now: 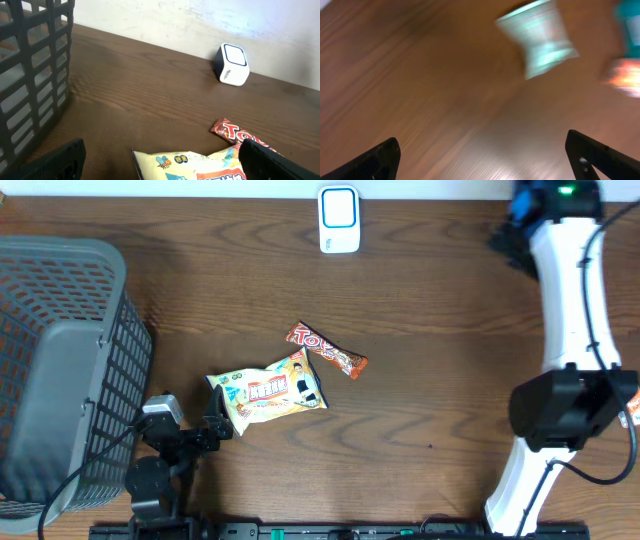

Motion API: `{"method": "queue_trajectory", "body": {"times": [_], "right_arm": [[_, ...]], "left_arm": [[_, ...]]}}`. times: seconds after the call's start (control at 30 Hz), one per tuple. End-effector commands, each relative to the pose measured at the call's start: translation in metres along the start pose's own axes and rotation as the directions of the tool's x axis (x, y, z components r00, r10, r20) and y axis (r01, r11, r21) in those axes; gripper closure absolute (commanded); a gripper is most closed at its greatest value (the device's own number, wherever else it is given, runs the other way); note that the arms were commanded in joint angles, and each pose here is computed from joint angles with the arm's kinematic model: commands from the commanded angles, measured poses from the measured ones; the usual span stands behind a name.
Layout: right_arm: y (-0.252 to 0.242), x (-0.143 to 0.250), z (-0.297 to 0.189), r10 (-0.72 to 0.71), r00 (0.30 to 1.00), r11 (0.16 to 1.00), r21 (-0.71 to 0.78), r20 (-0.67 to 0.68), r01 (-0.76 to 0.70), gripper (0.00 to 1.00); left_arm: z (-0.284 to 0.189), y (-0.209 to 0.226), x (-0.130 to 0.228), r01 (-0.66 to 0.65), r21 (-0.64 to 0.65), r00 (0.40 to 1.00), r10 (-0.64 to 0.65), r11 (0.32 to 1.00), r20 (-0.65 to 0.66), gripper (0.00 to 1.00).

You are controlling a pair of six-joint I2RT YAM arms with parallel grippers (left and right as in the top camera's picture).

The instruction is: Scan the item barcode

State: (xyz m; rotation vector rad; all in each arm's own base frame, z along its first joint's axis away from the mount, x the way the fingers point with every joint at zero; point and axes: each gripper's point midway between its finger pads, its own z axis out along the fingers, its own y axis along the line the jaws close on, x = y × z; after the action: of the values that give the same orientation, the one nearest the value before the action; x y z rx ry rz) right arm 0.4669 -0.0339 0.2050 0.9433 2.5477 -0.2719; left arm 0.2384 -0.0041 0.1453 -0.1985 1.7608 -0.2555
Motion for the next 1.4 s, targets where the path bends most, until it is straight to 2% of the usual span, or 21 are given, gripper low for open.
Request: {"method": "queue_trajectory", "body": {"times": [0.0,0.03,0.07,0.1,0.17,0.2,0.27,0.33,0.43,0.57,0.7,0.9,1.03,1.1,1.23,1.3,1.37], "right_arm": [[0.099,0.094,-0.029,-0.509,0.852,0.795,-0.447,-0.124,0.410,0.01],[0.122,0.134,-0.040,-0.694,0.717,0.626,-0.550,-0.068,0.553,0.01],[0.131,0.158,-0.041,-0.784,0.620,0.523,-0.568,-0.027,0.636,0.01],[0.134,0.171,-0.041,-0.824,0.567,0.469,-0.572,-0.009,0.673,0.01],[0.139,0.214,-0.037,-0.911,0.411,0.321,-0.581,0.025,0.748,0.03],[0.141,0.233,-0.033,-0.938,0.346,0.264,-0.575,0.035,0.775,0.10],[0.144,0.259,-0.022,-0.964,0.260,0.195,-0.534,0.049,0.823,0.18],[0.149,0.277,-0.007,-0.976,0.207,0.153,-0.459,0.069,0.875,0.23],[0.157,0.290,0.016,-0.982,0.157,0.114,-0.327,0.109,0.938,0.24],[0.166,0.295,0.040,-0.977,0.132,0.105,-0.163,0.170,0.981,0.27],[0.174,0.299,0.056,-0.964,0.133,0.121,-0.066,0.229,0.990,0.43],[0.173,0.317,0.076,-0.955,0.126,0.106,-0.089,0.270,0.990,0.68],[0.166,0.329,0.081,-0.957,0.159,0.104,-0.223,0.244,0.969,0.98],[0.164,0.327,0.076,-0.954,0.212,0.142,-0.301,0.213,0.943,0.99],[0.160,0.319,0.047,-0.955,0.266,0.167,-0.503,0.131,0.848,0.99],[0.160,0.315,0.021,-0.949,0.300,0.169,-0.648,0.096,0.743,0.99],[0.158,0.313,-0.010,-0.943,0.324,0.137,-0.796,0.078,0.590,0.99]], "left_arm": [[0.002,0.002,0.013,0.013,0.000,0.999,-0.013,1.000,-0.031,0.02],[0.002,0.002,0.013,0.013,0.000,0.999,-0.013,1.000,-0.031,0.02],[0.002,0.002,0.013,0.013,0.000,0.999,-0.013,1.000,-0.031,0.02],[0.002,0.002,0.013,0.013,0.000,0.999,-0.013,1.000,-0.031,0.02],[0.002,0.002,0.013,0.013,0.000,0.999,-0.013,1.000,-0.031,0.02],[0.002,0.002,0.013,0.013,0.000,0.999,-0.013,1.000,-0.031,0.02],[0.002,0.002,0.013,0.013,0.000,0.999,-0.013,1.000,-0.031,0.02],[0.002,0.002,0.013,0.013,0.000,0.999,-0.013,1.000,-0.031,0.02],[0.002,0.002,0.013,0.013,0.000,0.999,-0.013,1.000,-0.031,0.02],[0.002,0.002,0.013,0.013,0.000,0.999,-0.013,1.000,-0.031,0.02],[0.002,0.002,0.013,0.013,0.000,0.999,-0.013,1.000,-0.031,0.02],[0.002,0.002,0.013,0.013,0.000,0.999,-0.013,1.000,-0.031,0.02],[0.002,0.002,0.013,0.013,0.000,0.999,-0.013,1.000,-0.031,0.02],[0.002,0.002,0.013,0.013,0.000,0.999,-0.013,1.000,-0.031,0.02],[0.002,0.002,0.013,0.013,0.000,0.999,-0.013,1.000,-0.031,0.02],[0.002,0.002,0.013,0.013,0.000,0.999,-0.013,1.000,-0.031,0.02],[0.002,0.002,0.013,0.013,0.000,0.999,-0.013,1.000,-0.031,0.02]]}}
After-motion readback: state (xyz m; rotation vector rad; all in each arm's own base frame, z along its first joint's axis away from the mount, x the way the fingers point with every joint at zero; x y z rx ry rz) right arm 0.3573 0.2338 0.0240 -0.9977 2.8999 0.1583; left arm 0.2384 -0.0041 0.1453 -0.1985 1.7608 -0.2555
